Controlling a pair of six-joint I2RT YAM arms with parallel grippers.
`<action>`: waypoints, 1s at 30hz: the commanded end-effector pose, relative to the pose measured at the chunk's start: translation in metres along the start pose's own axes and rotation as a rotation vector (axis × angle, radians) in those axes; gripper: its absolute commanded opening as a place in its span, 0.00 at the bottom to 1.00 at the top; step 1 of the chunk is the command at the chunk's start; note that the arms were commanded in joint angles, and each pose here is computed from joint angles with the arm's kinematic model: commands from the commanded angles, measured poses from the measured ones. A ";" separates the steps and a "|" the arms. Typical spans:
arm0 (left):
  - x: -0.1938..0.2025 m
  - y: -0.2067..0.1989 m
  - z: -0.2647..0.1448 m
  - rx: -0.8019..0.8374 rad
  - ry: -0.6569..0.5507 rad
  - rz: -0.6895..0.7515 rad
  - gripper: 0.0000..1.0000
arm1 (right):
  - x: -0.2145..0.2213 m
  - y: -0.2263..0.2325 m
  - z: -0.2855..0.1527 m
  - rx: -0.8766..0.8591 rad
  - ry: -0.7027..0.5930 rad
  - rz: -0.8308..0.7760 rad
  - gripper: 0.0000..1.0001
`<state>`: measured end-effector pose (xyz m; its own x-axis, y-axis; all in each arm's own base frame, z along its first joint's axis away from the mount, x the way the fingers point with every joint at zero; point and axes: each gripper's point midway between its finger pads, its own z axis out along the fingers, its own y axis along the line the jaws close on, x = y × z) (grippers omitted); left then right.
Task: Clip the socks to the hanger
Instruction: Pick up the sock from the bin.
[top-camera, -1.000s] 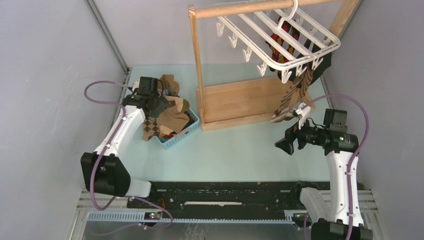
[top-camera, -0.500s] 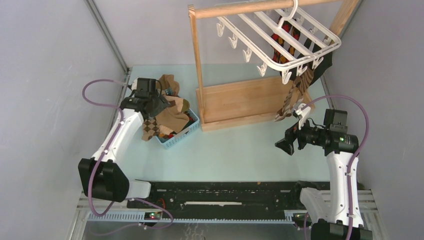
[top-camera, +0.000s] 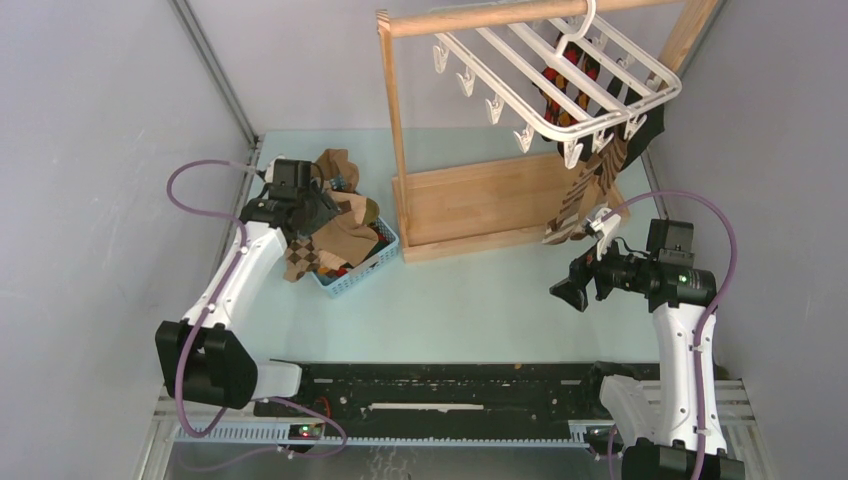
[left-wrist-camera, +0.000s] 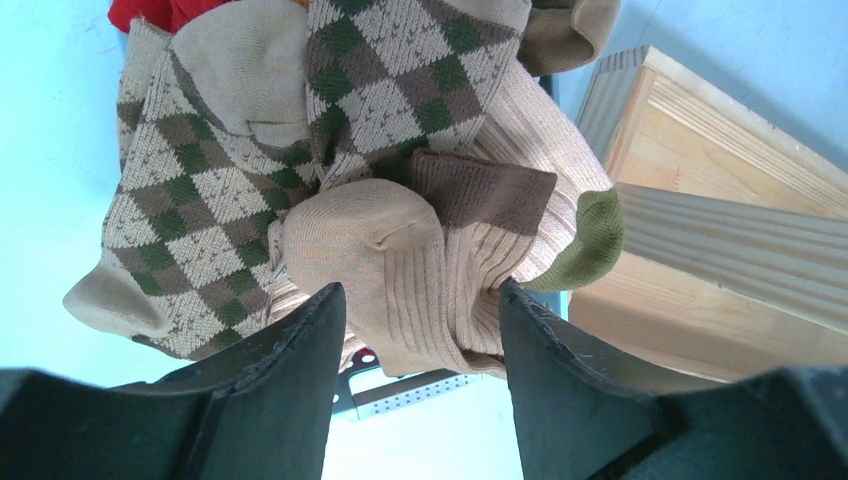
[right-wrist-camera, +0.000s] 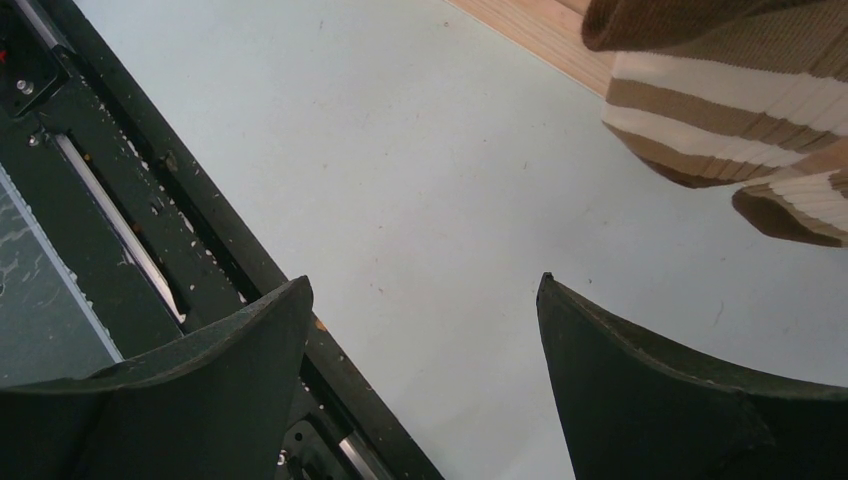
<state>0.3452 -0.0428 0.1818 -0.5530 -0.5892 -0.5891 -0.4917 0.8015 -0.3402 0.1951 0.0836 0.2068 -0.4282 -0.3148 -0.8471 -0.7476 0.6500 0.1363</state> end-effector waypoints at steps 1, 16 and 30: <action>-0.002 -0.002 -0.005 0.039 -0.022 0.015 0.62 | 0.001 -0.001 -0.001 0.011 -0.003 -0.017 0.91; 0.000 -0.005 -0.004 0.064 -0.016 0.029 0.61 | 0.002 -0.002 -0.001 0.014 0.001 -0.019 0.91; 0.002 -0.007 -0.004 0.096 -0.019 0.063 0.59 | 0.003 -0.004 0.000 0.014 0.005 -0.019 0.91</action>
<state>0.3470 -0.0509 0.1810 -0.5761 -0.5572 -0.5980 -0.4265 0.8291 -0.3616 0.1953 0.0814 0.2045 -0.4303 -0.3246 -0.8423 -0.7436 0.6565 0.1269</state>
